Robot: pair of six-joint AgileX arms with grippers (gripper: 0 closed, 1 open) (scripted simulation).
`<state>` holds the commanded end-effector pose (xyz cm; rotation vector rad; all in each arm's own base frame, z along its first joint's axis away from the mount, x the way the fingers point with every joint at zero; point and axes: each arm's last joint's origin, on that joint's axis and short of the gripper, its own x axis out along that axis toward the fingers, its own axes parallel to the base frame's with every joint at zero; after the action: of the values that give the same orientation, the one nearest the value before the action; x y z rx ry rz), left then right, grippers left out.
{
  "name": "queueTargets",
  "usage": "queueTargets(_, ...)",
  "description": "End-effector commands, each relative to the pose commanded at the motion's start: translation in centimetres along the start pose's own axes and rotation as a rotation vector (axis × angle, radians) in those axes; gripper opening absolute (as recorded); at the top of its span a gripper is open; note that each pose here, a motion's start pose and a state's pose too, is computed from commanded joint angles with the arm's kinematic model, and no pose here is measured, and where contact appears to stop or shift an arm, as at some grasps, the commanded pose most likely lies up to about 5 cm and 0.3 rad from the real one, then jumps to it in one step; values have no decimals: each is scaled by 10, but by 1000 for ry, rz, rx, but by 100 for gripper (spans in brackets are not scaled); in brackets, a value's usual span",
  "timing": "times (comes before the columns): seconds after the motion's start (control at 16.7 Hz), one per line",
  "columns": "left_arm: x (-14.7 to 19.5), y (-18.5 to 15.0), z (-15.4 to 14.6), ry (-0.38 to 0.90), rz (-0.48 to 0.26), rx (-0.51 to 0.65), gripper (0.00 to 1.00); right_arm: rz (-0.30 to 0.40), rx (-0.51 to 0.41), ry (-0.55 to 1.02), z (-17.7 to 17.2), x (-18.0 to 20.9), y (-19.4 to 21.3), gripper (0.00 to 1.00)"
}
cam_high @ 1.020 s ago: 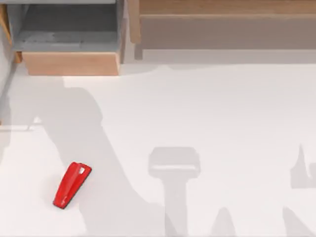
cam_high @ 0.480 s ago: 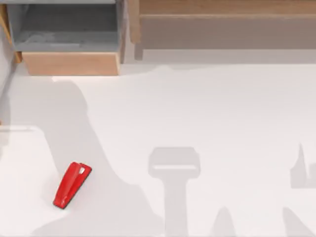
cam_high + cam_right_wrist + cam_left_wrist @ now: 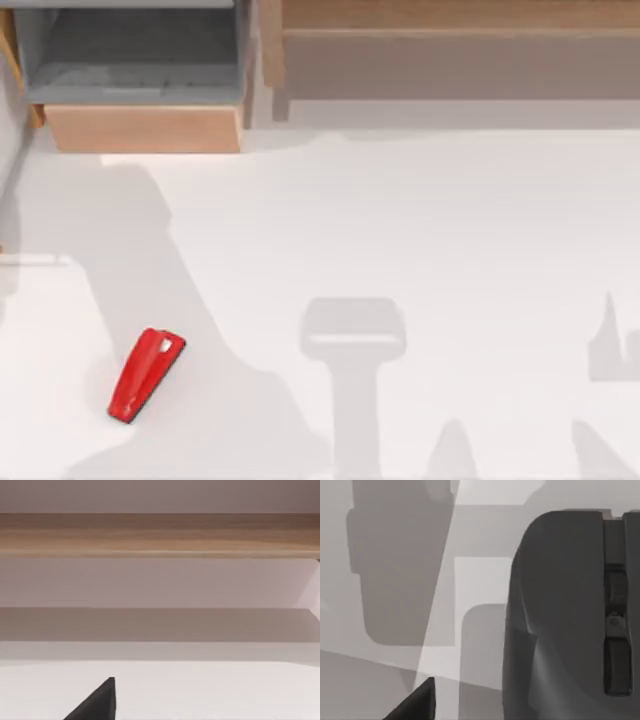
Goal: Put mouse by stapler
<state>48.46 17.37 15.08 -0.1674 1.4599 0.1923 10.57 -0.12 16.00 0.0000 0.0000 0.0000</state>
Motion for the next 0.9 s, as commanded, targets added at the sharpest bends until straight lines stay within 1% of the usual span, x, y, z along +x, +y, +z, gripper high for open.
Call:
queueTargets(0.48, 11, -2, 1, -11, 1, -2, 100, 0, 0, 0, 0, 0, 0, 100)
queueTargets(0.66, 21, -6, 1, 0, 0, 0, 100, 0, 0, 0, 0, 0, 0, 100)
queueTargets(0.84, 21, -6, 1, 0, 0, 0, 100, 0, 0, 0, 0, 0, 0, 100)
queueTargets(0.9, 21, -6, 1, 0, 0, 0, 92, 0, 0, 0, 0, 0, 0, 100)
